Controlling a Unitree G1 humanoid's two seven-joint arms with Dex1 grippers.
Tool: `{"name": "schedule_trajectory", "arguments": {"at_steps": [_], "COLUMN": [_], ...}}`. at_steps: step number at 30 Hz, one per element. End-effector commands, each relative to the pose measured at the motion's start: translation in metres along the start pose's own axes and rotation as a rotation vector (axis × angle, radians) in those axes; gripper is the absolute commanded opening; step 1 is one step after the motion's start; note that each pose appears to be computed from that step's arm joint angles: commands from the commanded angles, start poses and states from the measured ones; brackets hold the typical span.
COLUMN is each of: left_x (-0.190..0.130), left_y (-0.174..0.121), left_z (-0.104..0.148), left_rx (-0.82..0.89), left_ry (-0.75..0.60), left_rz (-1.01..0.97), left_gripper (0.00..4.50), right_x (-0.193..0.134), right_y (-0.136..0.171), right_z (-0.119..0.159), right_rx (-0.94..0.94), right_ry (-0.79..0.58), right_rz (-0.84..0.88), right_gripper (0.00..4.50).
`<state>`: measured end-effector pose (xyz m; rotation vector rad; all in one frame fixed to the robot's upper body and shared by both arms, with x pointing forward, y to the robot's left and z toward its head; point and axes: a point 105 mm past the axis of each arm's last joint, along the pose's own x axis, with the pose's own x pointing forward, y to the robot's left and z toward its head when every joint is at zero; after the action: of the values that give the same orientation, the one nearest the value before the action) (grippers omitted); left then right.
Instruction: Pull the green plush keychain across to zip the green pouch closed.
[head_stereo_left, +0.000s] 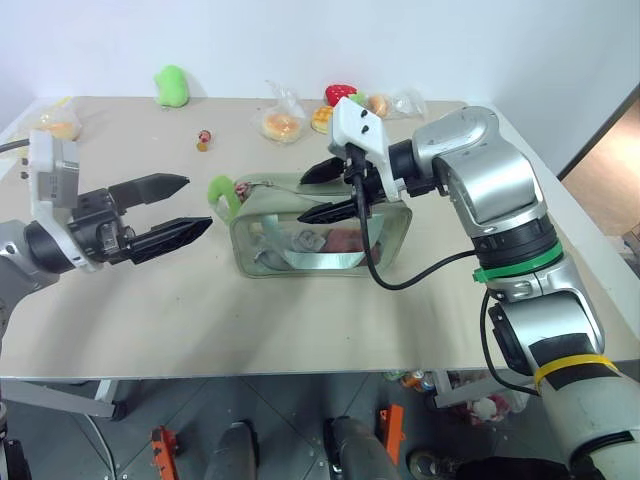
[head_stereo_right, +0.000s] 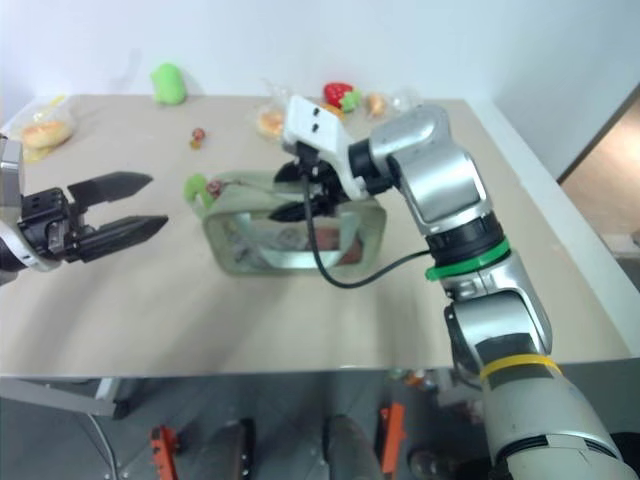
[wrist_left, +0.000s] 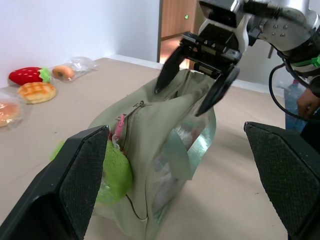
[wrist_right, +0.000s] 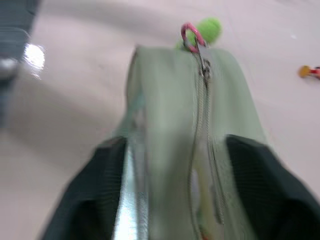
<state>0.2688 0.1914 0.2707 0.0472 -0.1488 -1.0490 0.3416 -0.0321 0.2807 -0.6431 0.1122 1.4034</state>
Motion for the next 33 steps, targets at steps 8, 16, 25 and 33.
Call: {"name": "schedule_trajectory", "arguments": {"at_steps": [8, 16, 25, 33], "left_x": [-0.005, -0.013, -0.009, 0.021], "left_y": [0.008, 0.013, 0.023, 0.003], "left_z": [0.004, 0.0, -0.004, 0.001], "left_rx": [0.002, -0.034, -0.065, -0.075], "left_ry": [-0.031, -0.036, -0.045, -0.069], "left_rz": [0.025, 0.056, 0.068, -0.09], "left_gripper": [4.5, 4.5, 4.5, 4.5], "right_x": [-0.09, -0.111, -0.105, -0.094], "right_y": [-0.008, 0.002, -0.01, -0.003], "right_z": [0.024, -0.058, -0.082, -0.082], "right_rx": [-0.027, 0.037, 0.106, 0.119], "right_ry": [-0.163, 0.046, 0.066, 0.055], "right_rz": [-0.053, -0.172, -0.275, -0.229], "right_gripper": [3.39, 3.39, 3.39, 3.39]}}
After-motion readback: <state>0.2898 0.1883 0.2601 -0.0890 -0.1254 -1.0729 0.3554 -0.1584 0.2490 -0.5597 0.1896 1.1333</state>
